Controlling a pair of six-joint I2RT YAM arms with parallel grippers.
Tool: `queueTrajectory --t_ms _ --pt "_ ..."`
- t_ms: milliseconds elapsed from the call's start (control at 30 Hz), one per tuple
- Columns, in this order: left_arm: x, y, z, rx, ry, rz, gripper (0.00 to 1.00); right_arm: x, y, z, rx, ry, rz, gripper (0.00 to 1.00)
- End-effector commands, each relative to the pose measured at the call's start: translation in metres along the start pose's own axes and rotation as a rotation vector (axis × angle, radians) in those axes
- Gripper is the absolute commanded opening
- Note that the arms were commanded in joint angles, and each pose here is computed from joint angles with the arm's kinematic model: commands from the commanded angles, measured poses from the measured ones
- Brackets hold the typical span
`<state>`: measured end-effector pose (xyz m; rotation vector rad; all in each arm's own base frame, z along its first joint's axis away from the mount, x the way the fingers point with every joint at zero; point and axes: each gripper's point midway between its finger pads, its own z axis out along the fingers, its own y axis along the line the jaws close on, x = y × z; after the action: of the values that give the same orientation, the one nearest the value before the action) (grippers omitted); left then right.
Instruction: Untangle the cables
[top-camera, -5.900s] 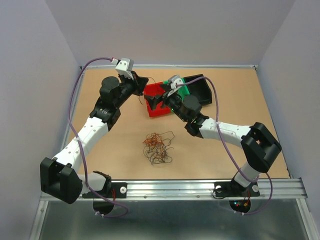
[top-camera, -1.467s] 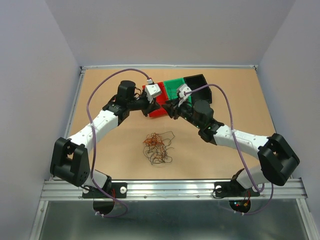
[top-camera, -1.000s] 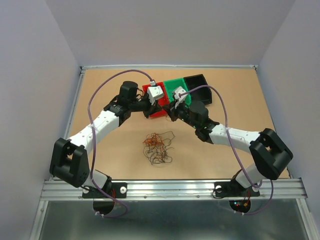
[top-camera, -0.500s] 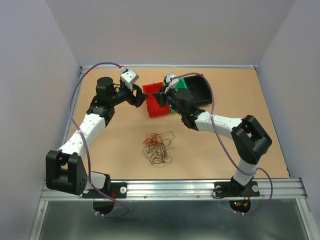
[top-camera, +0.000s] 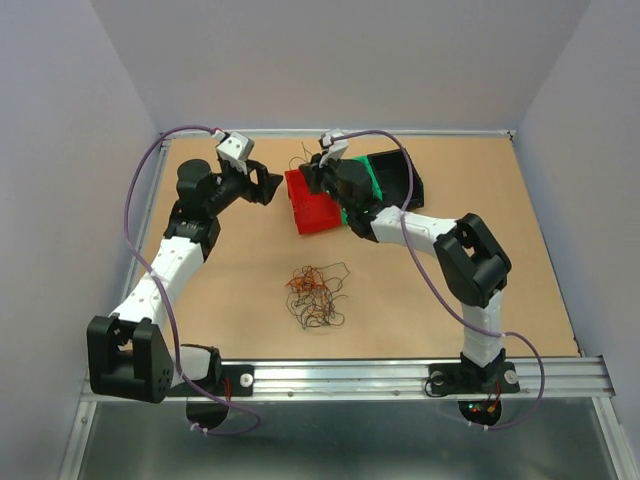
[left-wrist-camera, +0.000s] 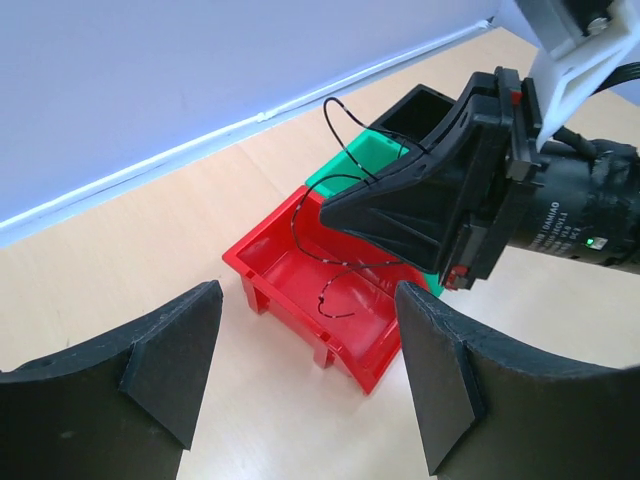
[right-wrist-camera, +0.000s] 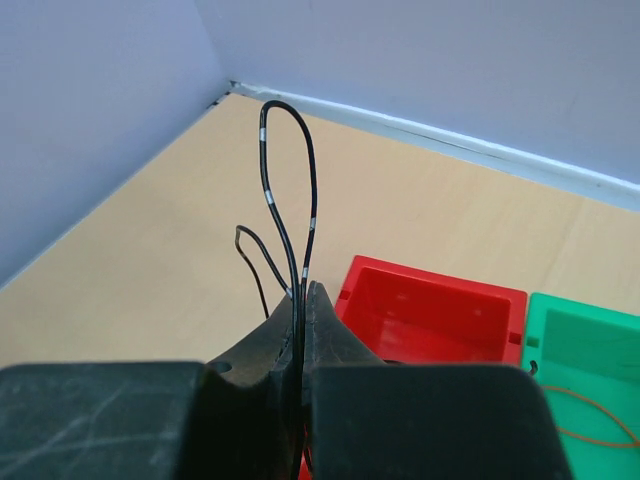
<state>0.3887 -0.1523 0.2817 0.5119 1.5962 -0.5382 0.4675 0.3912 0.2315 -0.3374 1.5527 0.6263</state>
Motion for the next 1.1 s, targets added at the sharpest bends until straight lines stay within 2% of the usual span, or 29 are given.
queueTrajectory --t_ms 0,333,367,467,633,967,1067 --pt "-0.016 0.008 0.003 -0.032 -0.054 0.013 0.82 -0.018 -0.022 0.018 0.044 -0.076 0.048 0.01" --pt "-0.012 0.016 0.006 -0.062 -0.044 0.017 0.82 0.045 -0.045 0.043 0.128 0.042 0.157 0.01" --pt "-0.012 0.016 0.006 -0.063 -0.042 0.016 0.82 0.064 -0.048 0.042 0.143 0.095 0.161 0.01" --pt "-0.009 0.018 0.009 -0.063 -0.031 0.012 0.82 0.085 -0.046 0.043 0.167 0.151 0.174 0.01" --pt "-0.005 0.02 0.011 -0.066 -0.019 0.012 0.82 0.122 -0.059 0.038 0.329 0.288 0.149 0.01" --pt "-0.001 0.024 0.016 -0.074 0.0 0.004 0.81 0.167 -0.066 0.026 0.417 0.426 0.131 0.01" --pt "0.001 0.024 0.016 -0.077 0.005 0.002 0.81 0.166 -0.065 0.029 0.416 0.442 0.12 0.01"
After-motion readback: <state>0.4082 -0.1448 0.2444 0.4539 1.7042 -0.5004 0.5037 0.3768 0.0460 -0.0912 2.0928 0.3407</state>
